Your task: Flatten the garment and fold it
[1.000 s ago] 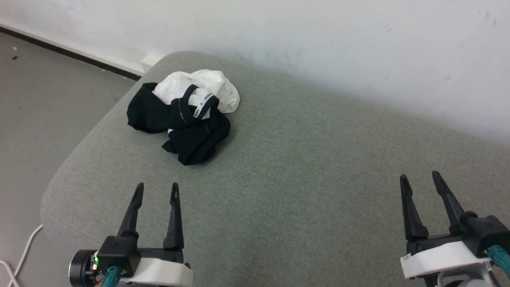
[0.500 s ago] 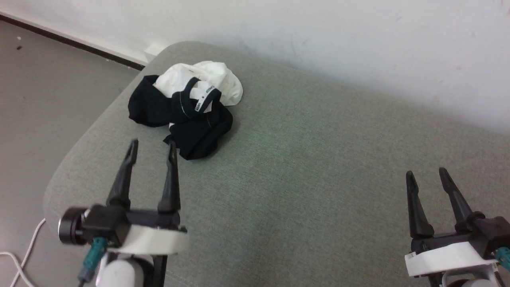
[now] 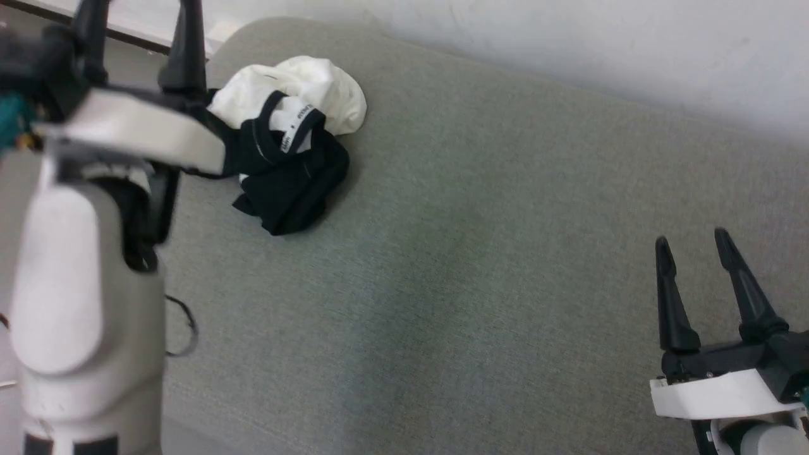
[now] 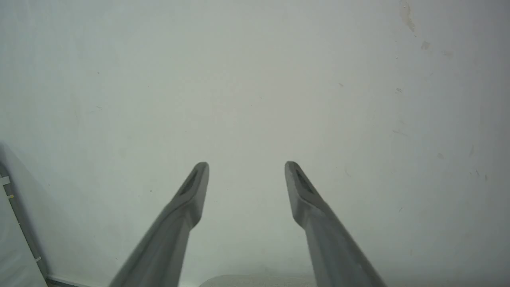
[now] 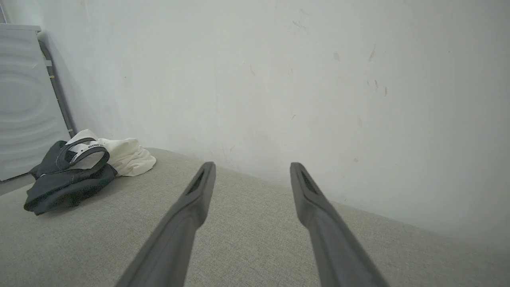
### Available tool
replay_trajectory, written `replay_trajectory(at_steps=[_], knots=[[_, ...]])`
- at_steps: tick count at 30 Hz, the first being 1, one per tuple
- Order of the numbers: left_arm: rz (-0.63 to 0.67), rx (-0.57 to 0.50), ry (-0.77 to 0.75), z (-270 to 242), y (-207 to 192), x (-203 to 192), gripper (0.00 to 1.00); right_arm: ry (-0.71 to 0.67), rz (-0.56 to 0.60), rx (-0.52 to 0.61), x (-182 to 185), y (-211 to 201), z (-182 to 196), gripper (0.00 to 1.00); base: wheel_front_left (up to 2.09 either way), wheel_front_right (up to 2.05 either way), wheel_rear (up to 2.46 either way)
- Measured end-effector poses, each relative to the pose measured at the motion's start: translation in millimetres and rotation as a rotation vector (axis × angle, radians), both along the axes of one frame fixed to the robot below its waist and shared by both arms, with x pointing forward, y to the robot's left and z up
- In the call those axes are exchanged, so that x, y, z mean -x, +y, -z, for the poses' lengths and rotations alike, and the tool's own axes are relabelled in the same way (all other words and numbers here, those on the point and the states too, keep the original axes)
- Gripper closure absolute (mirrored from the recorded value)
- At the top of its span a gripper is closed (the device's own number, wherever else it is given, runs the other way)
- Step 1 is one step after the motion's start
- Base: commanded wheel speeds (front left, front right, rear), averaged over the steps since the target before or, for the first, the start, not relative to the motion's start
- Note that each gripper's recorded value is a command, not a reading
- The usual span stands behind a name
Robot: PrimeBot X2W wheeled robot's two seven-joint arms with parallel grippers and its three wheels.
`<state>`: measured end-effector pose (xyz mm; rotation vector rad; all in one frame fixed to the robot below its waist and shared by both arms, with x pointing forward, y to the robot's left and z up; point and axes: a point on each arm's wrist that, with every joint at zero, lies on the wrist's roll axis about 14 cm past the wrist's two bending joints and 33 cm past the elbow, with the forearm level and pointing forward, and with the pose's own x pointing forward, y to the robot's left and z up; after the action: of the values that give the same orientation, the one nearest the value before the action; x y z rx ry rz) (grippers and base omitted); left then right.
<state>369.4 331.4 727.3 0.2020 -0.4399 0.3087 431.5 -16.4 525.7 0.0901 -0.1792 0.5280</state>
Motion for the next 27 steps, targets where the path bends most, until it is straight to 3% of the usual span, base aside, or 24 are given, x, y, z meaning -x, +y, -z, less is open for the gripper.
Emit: replay_trajectory(at_steps=[5,12,21,27], knots=[[0.008,-0.001,0.216,19.4,18.1,-52.8,0.00,-0.029,-0.001,-0.004,-10.6,2.2,-0.9,0.00,0.00,0.00,0.00],[-0.009,0.066,0.581,102.6,43.6,-104.5,0.00,-0.065,0.015,-0.031,-24.0,-2.4,-6.4,0.00,0.00,0.00,0.00],[-0.054,0.207,1.048,244.4,57.1,-120.2,0.00,-0.023,0.063,0.016,-40.7,-27.5,17.7,0.00,0.00,0.00,0.00],[-0.082,0.315,1.232,308.1,53.4,-117.9,0.00,0.022,0.099,0.055,-45.8,-44.7,36.6,0.00,0.00,0.00,0.00]])
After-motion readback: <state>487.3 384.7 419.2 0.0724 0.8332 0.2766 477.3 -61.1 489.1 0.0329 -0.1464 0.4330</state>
